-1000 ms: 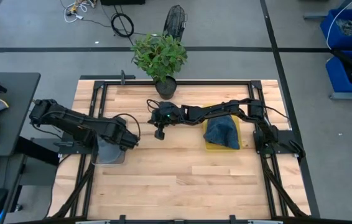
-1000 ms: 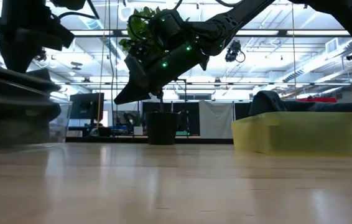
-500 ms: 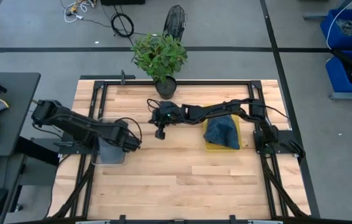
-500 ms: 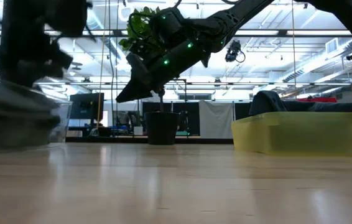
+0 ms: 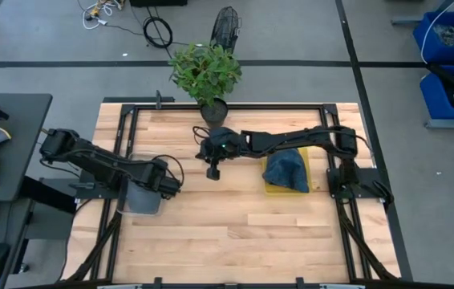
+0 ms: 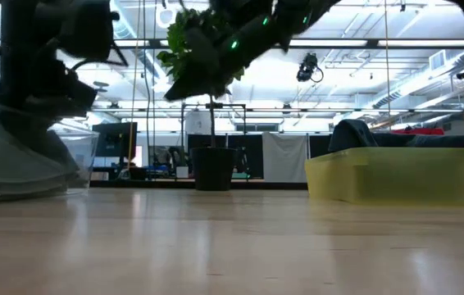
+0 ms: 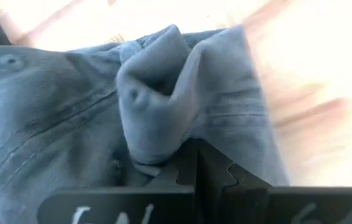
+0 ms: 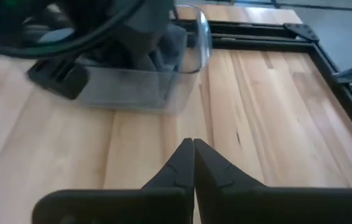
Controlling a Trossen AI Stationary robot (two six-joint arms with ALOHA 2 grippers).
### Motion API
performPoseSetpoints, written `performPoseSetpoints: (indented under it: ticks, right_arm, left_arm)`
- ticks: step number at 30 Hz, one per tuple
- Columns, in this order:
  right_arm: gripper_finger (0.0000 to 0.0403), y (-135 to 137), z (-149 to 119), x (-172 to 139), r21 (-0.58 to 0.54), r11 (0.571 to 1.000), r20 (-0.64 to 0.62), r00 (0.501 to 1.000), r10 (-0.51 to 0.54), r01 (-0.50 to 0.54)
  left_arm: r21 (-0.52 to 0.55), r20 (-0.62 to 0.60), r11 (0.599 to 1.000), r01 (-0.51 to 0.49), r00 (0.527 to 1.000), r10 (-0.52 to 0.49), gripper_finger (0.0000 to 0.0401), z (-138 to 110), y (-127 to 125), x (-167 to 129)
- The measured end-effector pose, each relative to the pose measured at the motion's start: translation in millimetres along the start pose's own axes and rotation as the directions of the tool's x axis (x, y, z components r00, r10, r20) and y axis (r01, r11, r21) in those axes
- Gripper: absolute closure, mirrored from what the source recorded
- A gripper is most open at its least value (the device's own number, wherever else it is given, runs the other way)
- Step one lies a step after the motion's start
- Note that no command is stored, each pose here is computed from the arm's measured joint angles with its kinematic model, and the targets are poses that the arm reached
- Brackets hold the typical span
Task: Pick & Place hat
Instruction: Put the gray cap into the transparent bin
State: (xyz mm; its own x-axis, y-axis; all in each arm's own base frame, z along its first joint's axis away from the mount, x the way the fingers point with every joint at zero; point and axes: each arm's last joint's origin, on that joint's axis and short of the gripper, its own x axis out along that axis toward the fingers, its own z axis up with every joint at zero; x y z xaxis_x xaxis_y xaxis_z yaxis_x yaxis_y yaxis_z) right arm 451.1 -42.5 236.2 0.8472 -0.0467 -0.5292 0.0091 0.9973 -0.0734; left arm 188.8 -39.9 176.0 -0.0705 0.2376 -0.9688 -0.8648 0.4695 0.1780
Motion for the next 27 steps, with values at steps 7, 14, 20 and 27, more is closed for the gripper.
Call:
performPoseSetpoints:
  ticks: [7, 14, 20, 27]
  right_arm:
    - [0.0400, 6.5, 26.0, -63.9, -0.041, 0.999, -0.052, 0.998, 0.019, -0.022]
    - [0.0400, 15.1, 50.1, -137.0, -0.064, 0.997, -0.010, 0.999, 0.038, -0.038]
    - [0.0400, 22.0, 55.1, -180.3, -0.066, 0.996, -0.011, 0.998, 0.056, -0.056]
    - [0.0400, 25.7, 57.1, -215.9, -0.075, 0.995, 0.006, 0.998, 0.068, -0.068]
  left_arm:
    - [0.059, 0.101, 0.998, 0.013, 0.995, -0.019, 0.0399, 7.1, -8.1, -42.3]
    - [0.058, 0.101, 0.997, 0.054, 0.993, -0.060, 0.0399, 9.2, -14.1, -50.3]
    - [0.048, 0.051, 0.994, 0.102, 0.993, -0.104, 0.0399, 6.7, -18.8, -29.9]
    - [0.113, 0.126, 0.962, 0.249, 0.957, -0.262, 0.0399, 12.7, -34.0, -28.1]
